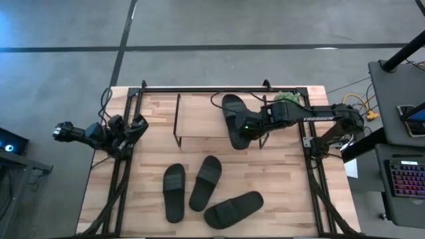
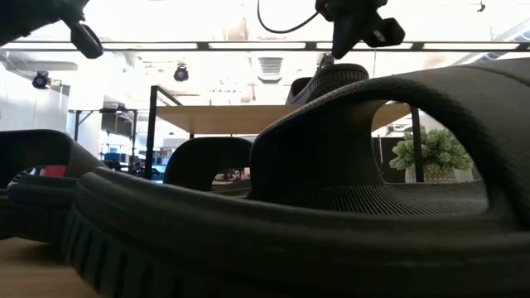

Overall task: Pick and place slides into the shelf
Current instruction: Put the black slide on the shelf

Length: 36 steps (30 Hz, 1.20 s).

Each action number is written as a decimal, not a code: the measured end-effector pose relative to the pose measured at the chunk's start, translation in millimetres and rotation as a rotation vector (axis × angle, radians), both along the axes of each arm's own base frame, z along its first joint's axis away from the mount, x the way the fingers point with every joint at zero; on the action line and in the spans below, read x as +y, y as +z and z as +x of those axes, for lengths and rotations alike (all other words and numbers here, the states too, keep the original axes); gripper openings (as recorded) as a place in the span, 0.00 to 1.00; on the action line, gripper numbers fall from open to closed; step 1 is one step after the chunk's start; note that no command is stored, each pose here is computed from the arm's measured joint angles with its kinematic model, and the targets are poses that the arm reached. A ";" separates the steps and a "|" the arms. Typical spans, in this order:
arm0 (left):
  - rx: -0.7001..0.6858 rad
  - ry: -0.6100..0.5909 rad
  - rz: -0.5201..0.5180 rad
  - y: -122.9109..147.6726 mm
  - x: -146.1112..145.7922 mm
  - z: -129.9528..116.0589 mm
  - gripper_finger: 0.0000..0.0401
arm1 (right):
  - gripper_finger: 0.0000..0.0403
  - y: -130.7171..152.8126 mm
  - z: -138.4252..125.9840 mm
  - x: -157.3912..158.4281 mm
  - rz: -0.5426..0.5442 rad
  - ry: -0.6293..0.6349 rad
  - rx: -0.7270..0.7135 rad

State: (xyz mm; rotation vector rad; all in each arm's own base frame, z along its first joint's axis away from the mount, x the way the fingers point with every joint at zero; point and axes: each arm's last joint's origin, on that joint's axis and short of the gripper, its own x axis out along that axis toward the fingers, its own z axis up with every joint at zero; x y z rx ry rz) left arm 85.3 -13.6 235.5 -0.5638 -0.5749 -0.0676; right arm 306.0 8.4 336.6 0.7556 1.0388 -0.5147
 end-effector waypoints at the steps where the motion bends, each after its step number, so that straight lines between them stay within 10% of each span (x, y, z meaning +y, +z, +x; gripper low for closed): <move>1: 0.015 -0.012 -0.012 -2.2 -0.4 1.5 0.05 | 0.02 0.4 -0.5 4.7 0.041 0.026 0.000; 16: 0.215 -0.069 -0.030 -24.2 -5.5 18.2 0.05 | 0.26 -15.4 -23.6 114.3 0.275 -0.033 0.075; 26: 0.319 -0.190 -0.011 -35.8 -9.9 22.1 0.05 | 0.48 -80.9 -3.3 172.8 0.496 -0.044 -0.195; 36: 0.339 -0.244 -0.013 -38.0 -11.2 21.5 0.05 | 0.50 -136.7 7.0 196.0 0.481 -0.081 -0.106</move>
